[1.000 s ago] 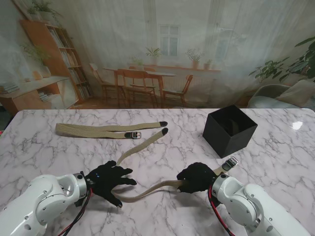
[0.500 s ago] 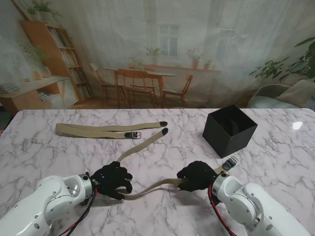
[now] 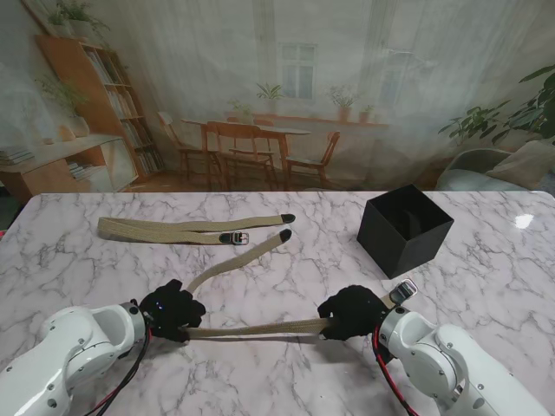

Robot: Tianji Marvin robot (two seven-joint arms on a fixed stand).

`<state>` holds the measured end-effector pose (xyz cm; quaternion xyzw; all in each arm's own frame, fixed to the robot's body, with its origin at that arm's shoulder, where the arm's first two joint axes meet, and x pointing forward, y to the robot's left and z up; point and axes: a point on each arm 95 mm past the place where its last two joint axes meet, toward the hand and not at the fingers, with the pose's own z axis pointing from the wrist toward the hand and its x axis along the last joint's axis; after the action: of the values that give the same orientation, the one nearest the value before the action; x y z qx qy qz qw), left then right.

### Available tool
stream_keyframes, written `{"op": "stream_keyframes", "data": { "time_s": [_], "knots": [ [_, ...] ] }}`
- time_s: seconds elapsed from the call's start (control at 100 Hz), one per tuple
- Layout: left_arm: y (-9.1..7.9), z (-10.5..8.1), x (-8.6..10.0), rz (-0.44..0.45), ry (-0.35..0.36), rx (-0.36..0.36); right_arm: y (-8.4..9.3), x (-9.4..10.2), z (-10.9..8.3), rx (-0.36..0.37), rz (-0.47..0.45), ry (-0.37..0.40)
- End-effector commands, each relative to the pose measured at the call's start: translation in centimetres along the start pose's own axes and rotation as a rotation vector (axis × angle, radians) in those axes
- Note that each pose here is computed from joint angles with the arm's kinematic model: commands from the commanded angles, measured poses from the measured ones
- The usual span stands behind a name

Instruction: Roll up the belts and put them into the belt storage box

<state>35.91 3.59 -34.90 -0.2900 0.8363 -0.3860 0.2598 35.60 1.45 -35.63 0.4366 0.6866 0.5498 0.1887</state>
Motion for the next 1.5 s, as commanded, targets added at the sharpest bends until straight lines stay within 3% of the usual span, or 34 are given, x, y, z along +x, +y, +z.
{"op": "stream_keyframes", "data": {
  "time_s": [0.0, 0.48, 0.71, 0.88, 0.95, 1.1, 1.2, 1.49],
  "knots": [
    [2.3, -0.5, -0.7, -0.002, -0.034, -0.08, -0.7, -0.6, -0.3, 0.029, -0.015, -0.025],
    [4.0, -2.1, -3.0, 0.027, -0.16, -0.115, -1.6, -2.2, -0.9, 0.078, -0.132, -0.105],
    [4.1, -2.5, -3.3, 0.03, -0.18, -0.107, -1.6, -2.8, -1.0, -0.049, -0.201, -0.13],
    [3.7, -2.9, -3.0, 0.036, -0.192, -0.075, -1.5, -2.9, -1.2, -0.216, -0.251, -0.152],
    [3.5, -3.2, -2.6, 0.039, -0.199, -0.06, -1.6, -2.9, -1.1, -0.242, -0.267, -0.161],
    [3.5, -3.0, -2.3, 0.043, -0.193, -0.064, -2.4, -3.3, -0.9, -0.163, -0.351, -0.179],
    [3.7, -2.6, -2.2, 0.042, -0.185, -0.083, -3.1, -3.5, -0.7, -0.103, -0.359, -0.187],
    [4.1, -3.2, -2.8, 0.052, -0.229, -0.079, -2.8, -4.4, -2.1, -0.055, -0.419, -0.249]
  ]
}}
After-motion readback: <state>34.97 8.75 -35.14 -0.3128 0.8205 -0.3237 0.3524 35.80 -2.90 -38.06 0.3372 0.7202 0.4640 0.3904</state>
